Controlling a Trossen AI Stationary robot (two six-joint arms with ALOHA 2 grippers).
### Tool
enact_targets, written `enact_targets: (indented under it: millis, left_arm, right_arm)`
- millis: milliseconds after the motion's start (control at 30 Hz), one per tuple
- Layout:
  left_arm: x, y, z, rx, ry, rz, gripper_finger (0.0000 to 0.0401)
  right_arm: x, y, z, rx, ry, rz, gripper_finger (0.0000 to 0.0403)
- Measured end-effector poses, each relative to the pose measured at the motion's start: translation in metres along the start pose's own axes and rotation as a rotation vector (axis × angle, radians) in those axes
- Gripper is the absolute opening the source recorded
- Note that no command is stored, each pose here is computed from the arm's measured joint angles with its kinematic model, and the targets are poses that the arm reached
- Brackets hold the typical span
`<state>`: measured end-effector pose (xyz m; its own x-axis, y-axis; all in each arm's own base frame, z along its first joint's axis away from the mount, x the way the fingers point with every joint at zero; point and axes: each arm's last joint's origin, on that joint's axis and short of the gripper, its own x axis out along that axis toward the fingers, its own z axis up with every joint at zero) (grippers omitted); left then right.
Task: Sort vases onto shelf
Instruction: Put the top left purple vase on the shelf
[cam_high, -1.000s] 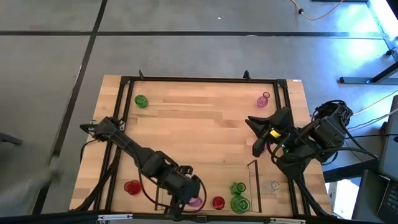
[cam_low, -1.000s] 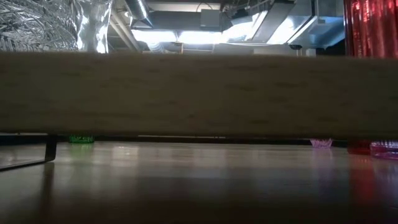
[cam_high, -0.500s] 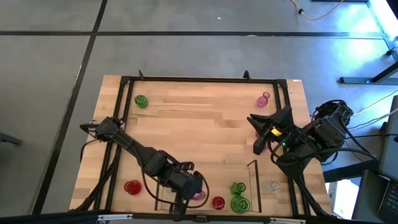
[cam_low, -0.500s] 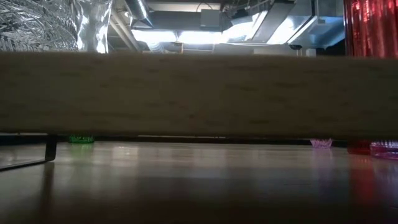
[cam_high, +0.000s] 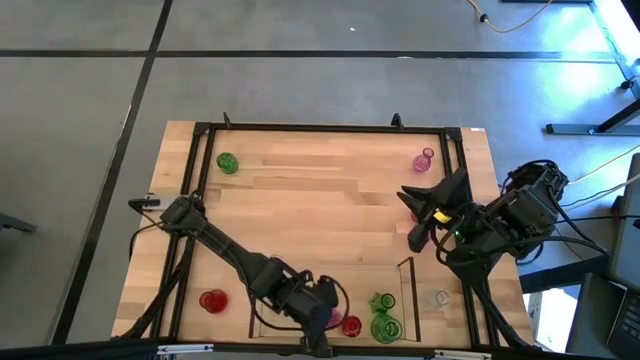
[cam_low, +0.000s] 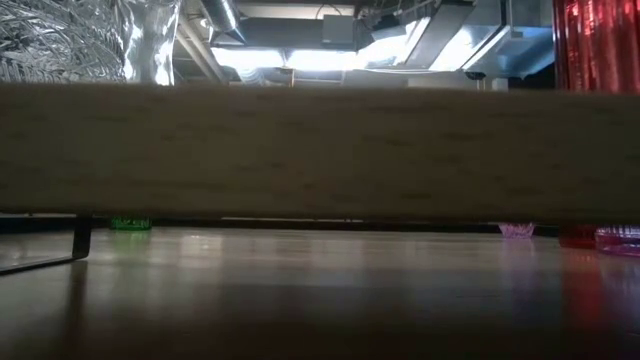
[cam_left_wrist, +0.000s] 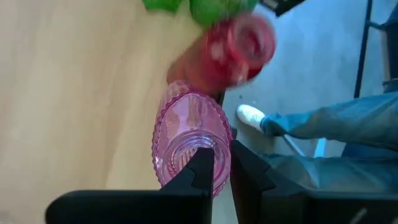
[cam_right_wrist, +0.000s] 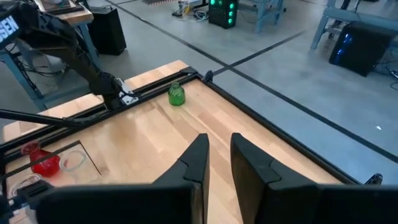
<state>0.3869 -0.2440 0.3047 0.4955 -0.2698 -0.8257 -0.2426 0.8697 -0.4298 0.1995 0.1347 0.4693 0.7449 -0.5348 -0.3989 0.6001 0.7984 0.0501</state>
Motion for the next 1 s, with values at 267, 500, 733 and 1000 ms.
enact_targets:
  millis: [267,500,733,1000]
  left_arm:
    - [0.01,0.0,-0.012,-0.132,0.024,0.074,0.0022]
    - [0.016,0.002,-0.015,-0.259,0.061,0.093,0.0022]
    - [0.031,0.005,-0.019,-0.331,0.101,0.127,0.0022]
    - [0.032,0.004,-0.016,-0.334,0.072,0.115,0.0022]
  right_arm:
    - [-0.001,-0.001,0.0,-0.016,0.016,0.011,0.005]
    - [-0.001,-0.001,0.0,-0.019,0.02,0.014,0.005]
    - [-0.001,-0.001,0.0,-0.02,0.02,0.013,0.005]
    - [0.0,-0.001,0.0,-0.024,0.029,0.018,0.005]
